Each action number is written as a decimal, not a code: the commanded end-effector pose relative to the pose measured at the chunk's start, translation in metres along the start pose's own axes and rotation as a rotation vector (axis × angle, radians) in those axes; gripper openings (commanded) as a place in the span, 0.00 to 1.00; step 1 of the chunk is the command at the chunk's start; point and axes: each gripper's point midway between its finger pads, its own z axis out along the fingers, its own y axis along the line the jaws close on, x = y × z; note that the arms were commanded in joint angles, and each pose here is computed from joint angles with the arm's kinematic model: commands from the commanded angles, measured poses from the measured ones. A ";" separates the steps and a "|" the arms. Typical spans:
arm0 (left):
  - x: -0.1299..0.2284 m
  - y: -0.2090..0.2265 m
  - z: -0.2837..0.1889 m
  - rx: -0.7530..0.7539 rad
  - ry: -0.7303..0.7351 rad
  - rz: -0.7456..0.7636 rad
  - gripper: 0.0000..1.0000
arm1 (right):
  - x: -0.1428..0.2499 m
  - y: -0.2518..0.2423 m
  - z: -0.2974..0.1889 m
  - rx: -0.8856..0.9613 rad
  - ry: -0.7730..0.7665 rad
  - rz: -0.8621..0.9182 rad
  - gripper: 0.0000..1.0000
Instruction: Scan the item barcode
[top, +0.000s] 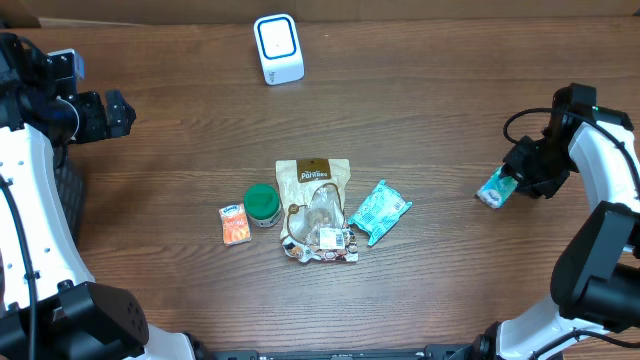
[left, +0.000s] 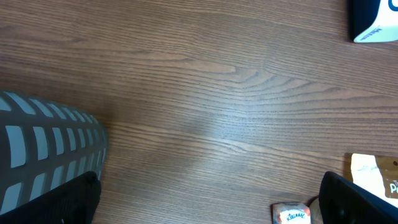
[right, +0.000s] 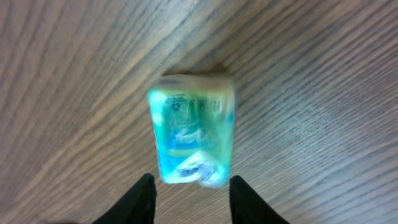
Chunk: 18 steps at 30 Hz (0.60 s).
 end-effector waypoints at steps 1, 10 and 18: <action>-0.004 0.002 -0.003 0.005 -0.014 -0.017 1.00 | 0.000 0.012 -0.012 -0.051 0.006 -0.078 0.41; -0.004 0.002 -0.003 0.005 -0.014 -0.017 1.00 | 0.046 0.079 -0.054 -0.269 0.141 -0.345 0.42; -0.004 0.002 -0.003 0.005 -0.014 -0.017 1.00 | 0.128 0.095 -0.016 -0.151 0.308 -0.525 0.36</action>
